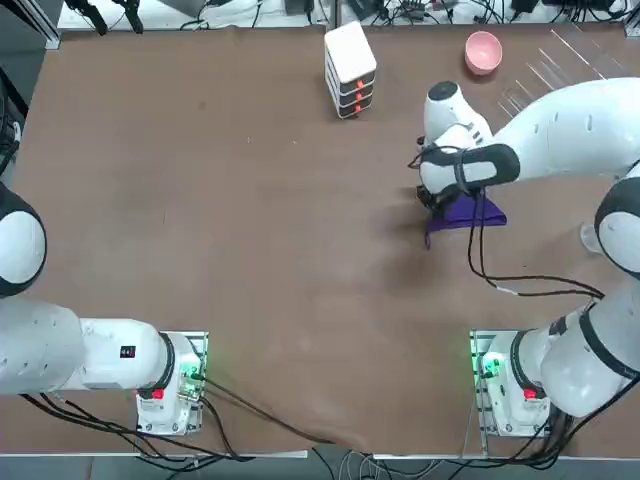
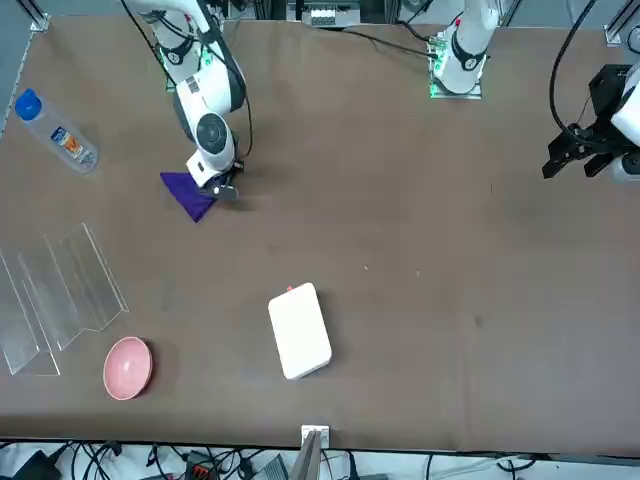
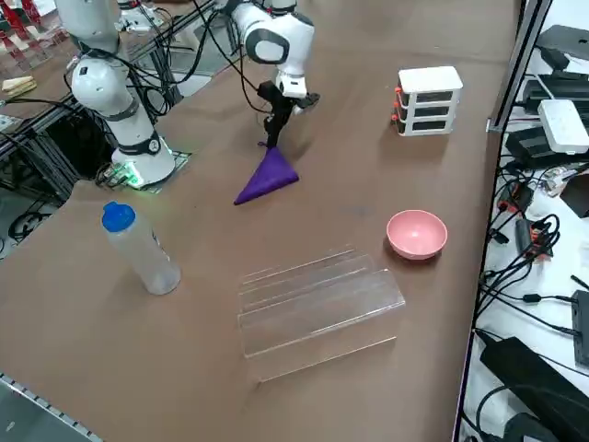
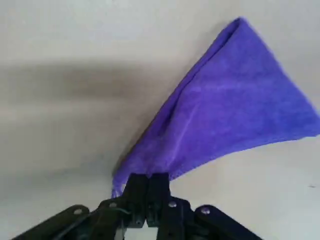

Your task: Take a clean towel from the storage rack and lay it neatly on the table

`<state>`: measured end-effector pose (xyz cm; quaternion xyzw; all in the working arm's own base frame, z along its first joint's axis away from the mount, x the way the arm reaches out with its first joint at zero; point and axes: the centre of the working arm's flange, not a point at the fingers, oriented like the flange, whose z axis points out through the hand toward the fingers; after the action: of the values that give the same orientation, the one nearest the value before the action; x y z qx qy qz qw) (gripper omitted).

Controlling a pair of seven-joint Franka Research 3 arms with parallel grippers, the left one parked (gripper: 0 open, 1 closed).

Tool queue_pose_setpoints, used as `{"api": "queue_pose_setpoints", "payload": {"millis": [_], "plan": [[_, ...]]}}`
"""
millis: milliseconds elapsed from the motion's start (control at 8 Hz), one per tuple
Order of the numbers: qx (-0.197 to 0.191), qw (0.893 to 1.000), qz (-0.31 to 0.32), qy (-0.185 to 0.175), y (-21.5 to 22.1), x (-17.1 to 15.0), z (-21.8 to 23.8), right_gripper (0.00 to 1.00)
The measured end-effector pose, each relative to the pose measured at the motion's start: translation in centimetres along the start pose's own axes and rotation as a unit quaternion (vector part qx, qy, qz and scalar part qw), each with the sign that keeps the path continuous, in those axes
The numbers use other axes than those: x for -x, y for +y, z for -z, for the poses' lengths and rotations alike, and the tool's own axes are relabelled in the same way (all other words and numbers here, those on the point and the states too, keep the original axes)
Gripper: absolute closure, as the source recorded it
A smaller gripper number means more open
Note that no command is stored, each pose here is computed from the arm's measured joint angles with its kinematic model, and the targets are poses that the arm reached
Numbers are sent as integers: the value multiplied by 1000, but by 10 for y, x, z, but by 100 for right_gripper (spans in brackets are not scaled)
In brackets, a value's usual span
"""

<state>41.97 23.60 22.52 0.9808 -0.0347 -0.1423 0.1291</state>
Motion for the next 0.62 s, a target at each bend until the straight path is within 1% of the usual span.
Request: {"api": "queue_pose_setpoints", "payload": {"millis": [250,625], "plan": [[1,1000,16,-11,16,-22,26,98],[-11,999,36,-7,60,-70,35,98]]}}
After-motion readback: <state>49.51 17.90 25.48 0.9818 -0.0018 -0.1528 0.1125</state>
